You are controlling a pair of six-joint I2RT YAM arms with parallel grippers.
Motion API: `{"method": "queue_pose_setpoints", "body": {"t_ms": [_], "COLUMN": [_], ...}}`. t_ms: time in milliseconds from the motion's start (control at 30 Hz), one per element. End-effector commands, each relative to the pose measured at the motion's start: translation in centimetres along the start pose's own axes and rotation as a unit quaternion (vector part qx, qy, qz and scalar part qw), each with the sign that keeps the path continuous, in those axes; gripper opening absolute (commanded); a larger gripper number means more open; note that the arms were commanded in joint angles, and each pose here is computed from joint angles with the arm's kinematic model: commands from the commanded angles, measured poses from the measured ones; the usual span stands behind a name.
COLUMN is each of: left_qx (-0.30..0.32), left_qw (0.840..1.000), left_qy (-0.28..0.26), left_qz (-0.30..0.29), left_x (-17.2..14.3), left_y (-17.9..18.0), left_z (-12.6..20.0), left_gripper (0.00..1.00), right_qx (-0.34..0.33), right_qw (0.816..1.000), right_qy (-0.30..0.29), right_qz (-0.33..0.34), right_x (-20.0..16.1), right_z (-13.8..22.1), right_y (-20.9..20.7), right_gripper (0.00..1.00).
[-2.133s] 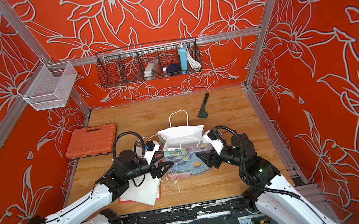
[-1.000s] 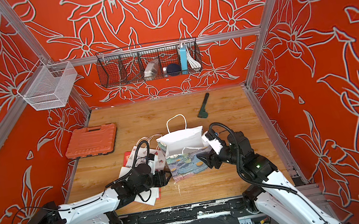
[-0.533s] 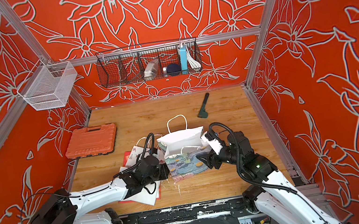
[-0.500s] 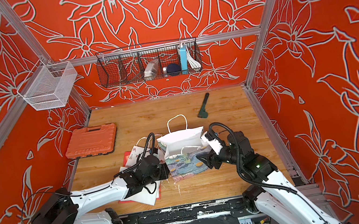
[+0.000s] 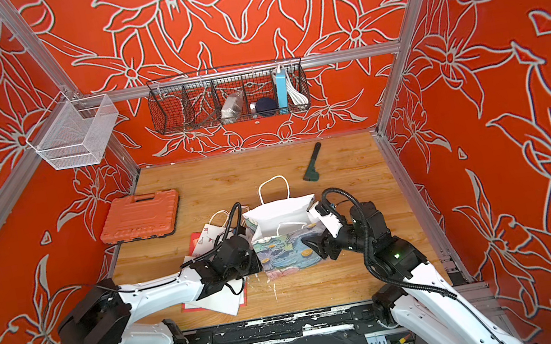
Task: Put away the paper bag
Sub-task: Adjust the paper bag at the center of the board, then pick up the paper bag from the center of the board.
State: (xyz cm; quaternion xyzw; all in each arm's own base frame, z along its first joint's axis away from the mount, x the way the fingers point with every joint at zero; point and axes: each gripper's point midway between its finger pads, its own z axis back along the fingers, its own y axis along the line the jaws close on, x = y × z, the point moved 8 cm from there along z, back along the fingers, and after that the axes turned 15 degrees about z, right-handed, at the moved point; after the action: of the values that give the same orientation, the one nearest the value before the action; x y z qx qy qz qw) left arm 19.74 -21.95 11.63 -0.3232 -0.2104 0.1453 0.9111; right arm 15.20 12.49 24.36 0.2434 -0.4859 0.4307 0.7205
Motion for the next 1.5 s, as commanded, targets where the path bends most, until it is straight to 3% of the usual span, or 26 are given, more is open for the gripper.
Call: {"method": "queue_pose_setpoints", "body": {"t_ms": [0,133,267,367,467,567,667,767,867,1100,1267,1467], "left_qx": [-0.002,-0.002,-0.057,-0.136,-0.221,-0.257,-0.255,-0.215,-0.226,-0.263,-0.256,-0.288], "left_qw": [0.998,0.992,0.980,0.961,0.930,0.904,0.889,0.882,0.863,0.859,0.849,0.832], "left_qy": [-0.060,-0.120,-0.158,-0.127,-0.067,-0.067,-0.090,-0.146,-0.182,-0.133,-0.137,-0.093], "left_qz": [0.002,-0.029,-0.111,-0.204,-0.285,-0.336,-0.370,-0.393,-0.412,-0.420,-0.441,-0.466], "left_x": [1.0,1.8,2.0,1.1,-0.2,-0.5,0.0,1.6,3.0,5.1,5.9,5.9], "left_y": [-0.1,0.6,0.3,-0.5,-0.9,-1.7,-2.3,-3.1,-4.5,-6.1,-6.8,-7.4], "left_z": [2.6,6.2,10.2,12.3,14.0,15.6,16.3,16.5,17.3,16.4,15.8,15.0], "left_gripper": [0.21,0.35,0.51,0.67,0.77,0.87,0.93,0.97,0.99,0.99,0.99,0.99], "right_qx": [0.003,0.003,0.004,0.005,0.006,0.010,0.017,0.023,0.024,0.028,0.034,0.039], "right_qw": [1.000,1.000,1.000,1.000,1.000,1.000,1.000,1.000,1.000,0.999,0.999,0.999], "right_qy": [-0.014,-0.014,-0.013,-0.014,-0.015,-0.015,-0.017,-0.019,-0.019,-0.024,-0.026,-0.033], "right_qz": [0.004,0.003,0.002,0.002,0.002,0.005,0.005,0.008,0.010,0.009,0.014,0.016], "right_x": [0.9,0.9,0.8,0.8,0.8,0.9,0.9,0.9,0.9,1.1,1.2,1.8], "right_z": [0.6,0.6,0.6,0.6,0.6,0.6,0.7,0.7,0.7,0.4,0.1,-0.2], "right_y": [0.1,0.1,0.1,0.1,0.1,0.2,0.3,0.5,0.5,0.4,0.3,0.1], "right_gripper": [0.69,0.69,0.69,0.69,0.69,0.69,0.69,0.68,0.68,0.67,0.64,0.60]}}
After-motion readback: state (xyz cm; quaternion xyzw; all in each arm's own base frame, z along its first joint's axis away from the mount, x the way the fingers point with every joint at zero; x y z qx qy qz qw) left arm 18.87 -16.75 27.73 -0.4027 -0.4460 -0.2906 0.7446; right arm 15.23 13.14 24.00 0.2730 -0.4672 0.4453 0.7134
